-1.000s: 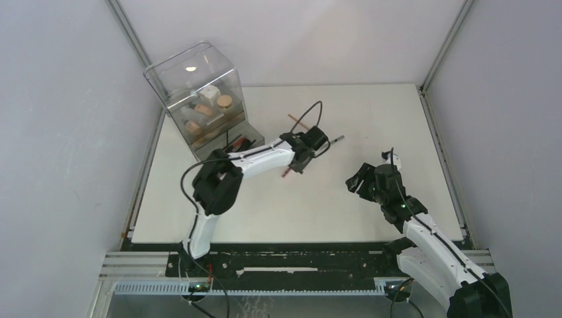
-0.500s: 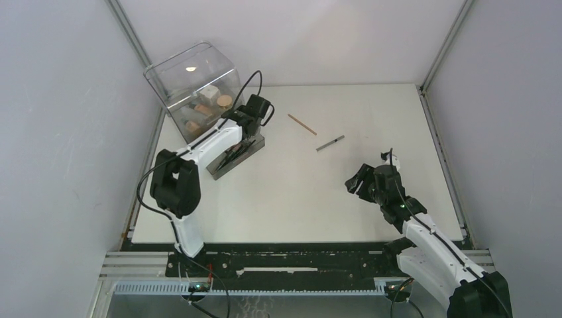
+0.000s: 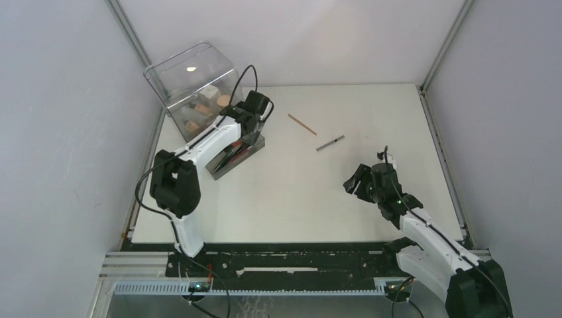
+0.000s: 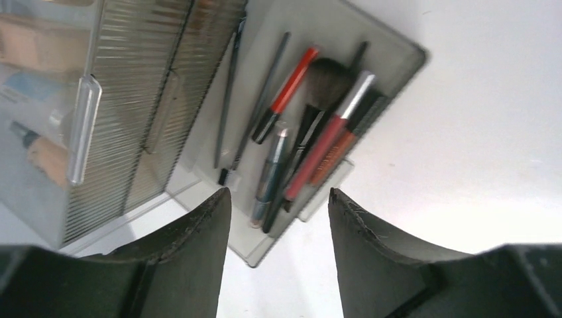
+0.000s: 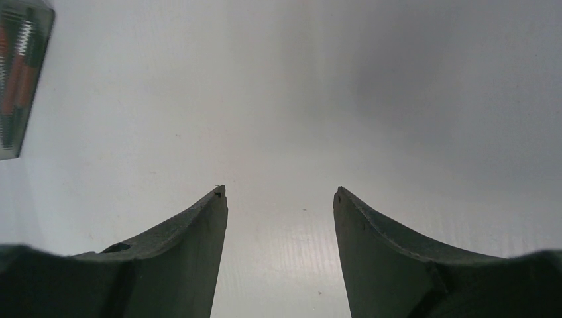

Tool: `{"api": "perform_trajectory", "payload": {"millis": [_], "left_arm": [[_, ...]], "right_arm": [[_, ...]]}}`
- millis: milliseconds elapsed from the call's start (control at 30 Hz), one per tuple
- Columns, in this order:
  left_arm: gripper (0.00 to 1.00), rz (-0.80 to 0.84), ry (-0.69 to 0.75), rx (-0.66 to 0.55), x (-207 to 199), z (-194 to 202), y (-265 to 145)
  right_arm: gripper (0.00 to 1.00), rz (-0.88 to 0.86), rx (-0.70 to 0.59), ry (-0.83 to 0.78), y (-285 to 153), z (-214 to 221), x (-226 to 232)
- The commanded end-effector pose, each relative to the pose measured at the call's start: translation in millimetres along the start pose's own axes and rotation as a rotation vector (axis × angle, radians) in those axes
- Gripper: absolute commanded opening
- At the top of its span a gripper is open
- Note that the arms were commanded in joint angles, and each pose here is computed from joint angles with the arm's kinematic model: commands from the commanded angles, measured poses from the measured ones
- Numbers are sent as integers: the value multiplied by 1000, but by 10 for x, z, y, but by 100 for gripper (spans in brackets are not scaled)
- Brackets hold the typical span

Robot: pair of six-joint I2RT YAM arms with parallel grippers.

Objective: Organize the makeup
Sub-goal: Place the makeup in the drawer, then pick up the makeup from the center of the board.

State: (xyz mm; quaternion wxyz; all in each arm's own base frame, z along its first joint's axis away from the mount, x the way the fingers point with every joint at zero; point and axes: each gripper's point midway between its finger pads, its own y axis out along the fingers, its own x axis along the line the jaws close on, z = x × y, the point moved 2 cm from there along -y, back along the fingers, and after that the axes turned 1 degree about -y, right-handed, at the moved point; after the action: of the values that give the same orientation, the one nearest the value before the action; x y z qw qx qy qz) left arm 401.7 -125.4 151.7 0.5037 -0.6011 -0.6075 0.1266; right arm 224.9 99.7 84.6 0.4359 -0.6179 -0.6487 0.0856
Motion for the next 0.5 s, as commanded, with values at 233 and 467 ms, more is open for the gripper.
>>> {"api": "perform_trajectory", "payload": {"millis": [233,467], "left_arm": [[57,402,-354,-252,-315,-475,-887],[62,370,-387,-290,-151,-298,-1055]], "right_arm": [[68,301,21,55,319,-453,163],[66,503,124,66,726,-751,360]]}}
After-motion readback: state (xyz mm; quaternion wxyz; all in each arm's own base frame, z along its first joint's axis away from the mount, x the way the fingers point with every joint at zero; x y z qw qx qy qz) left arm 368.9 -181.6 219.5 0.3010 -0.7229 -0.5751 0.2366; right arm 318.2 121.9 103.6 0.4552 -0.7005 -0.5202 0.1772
